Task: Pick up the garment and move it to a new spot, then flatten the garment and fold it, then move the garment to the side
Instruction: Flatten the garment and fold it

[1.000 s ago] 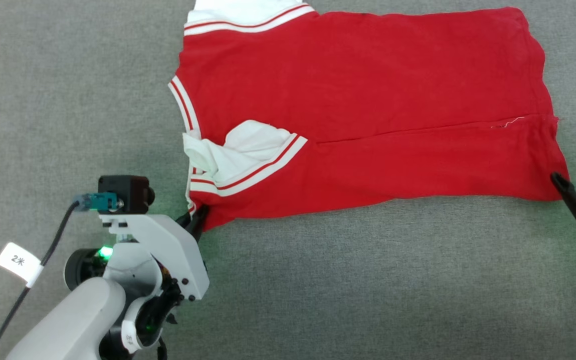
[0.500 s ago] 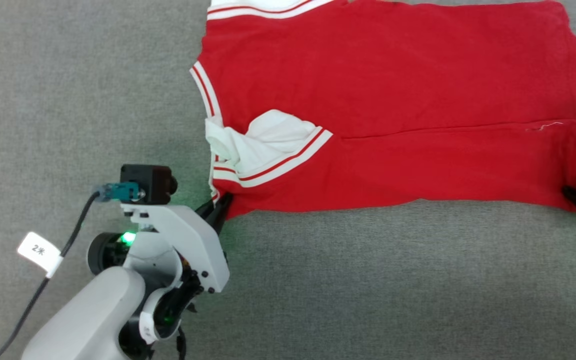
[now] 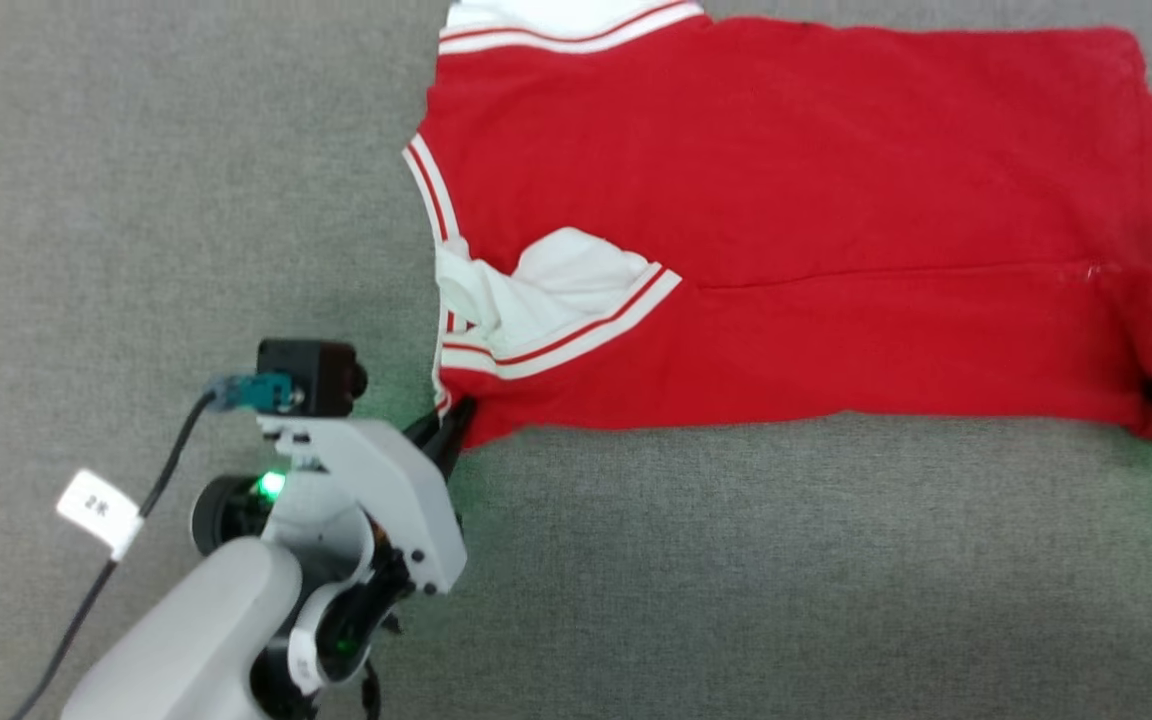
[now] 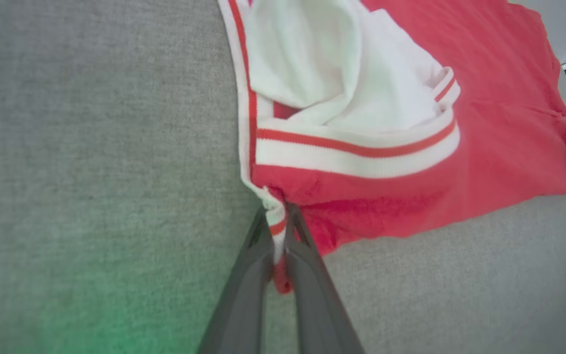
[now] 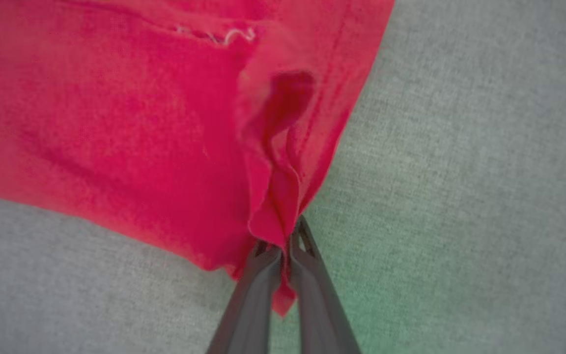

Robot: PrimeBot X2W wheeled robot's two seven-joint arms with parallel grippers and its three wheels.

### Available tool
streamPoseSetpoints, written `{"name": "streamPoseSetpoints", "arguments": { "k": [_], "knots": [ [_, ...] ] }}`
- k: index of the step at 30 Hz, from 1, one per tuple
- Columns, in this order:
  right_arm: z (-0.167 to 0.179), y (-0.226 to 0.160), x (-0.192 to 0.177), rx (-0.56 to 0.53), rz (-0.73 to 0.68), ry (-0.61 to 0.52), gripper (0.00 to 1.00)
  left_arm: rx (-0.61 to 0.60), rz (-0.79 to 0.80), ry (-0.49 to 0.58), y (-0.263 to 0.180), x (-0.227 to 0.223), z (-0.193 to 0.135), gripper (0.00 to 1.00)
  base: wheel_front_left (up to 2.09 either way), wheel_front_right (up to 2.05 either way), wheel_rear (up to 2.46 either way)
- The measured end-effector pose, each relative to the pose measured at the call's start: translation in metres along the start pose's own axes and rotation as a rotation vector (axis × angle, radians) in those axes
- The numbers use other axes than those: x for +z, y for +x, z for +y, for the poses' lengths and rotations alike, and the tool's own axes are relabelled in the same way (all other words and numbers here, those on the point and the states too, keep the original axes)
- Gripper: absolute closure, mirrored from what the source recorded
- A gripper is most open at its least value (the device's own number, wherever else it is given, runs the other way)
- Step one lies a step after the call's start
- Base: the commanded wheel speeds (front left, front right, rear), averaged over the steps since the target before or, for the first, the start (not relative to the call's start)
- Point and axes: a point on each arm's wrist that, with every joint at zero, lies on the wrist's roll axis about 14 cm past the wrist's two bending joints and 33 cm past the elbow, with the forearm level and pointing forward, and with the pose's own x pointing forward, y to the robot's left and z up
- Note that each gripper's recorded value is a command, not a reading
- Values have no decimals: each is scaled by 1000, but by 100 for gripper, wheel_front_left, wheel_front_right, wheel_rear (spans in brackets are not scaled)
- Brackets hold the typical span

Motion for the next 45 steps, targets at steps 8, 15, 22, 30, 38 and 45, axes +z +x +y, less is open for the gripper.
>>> {"name": "streamPoseSetpoints", "arguments": {
  "k": [8, 15, 22, 30, 38, 45],
  "knots": [
    [4, -24, -26, 6, 21, 20, 100, 33, -3, -45, -37, -21, 2, 100, 0, 0, 0],
    [8, -44, -50, 23, 28, 73, 100, 44, -12, -95, -65, -40, -6, 100, 0, 0, 0],
    [6, -52, -30, -6, -124, 92, 0, 43, -30, -80, -71, -37, -7, 5, 0, 0, 0],
    [2, -87, 42, -76, -503, 62, 0, 36, -209, 115, -85, 49, -7, 0, 0, 0, 0],
    [45, -101, 91, -2, -777, 54, 0, -43, -314, 246, -52, 153, -35, 0, 0, 0, 0],
    [61, -96, 97, 42, -831, 70, 0, -11, -302, 338, 12, 220, -42, 0, 0, 0, 0]
  ]
}}
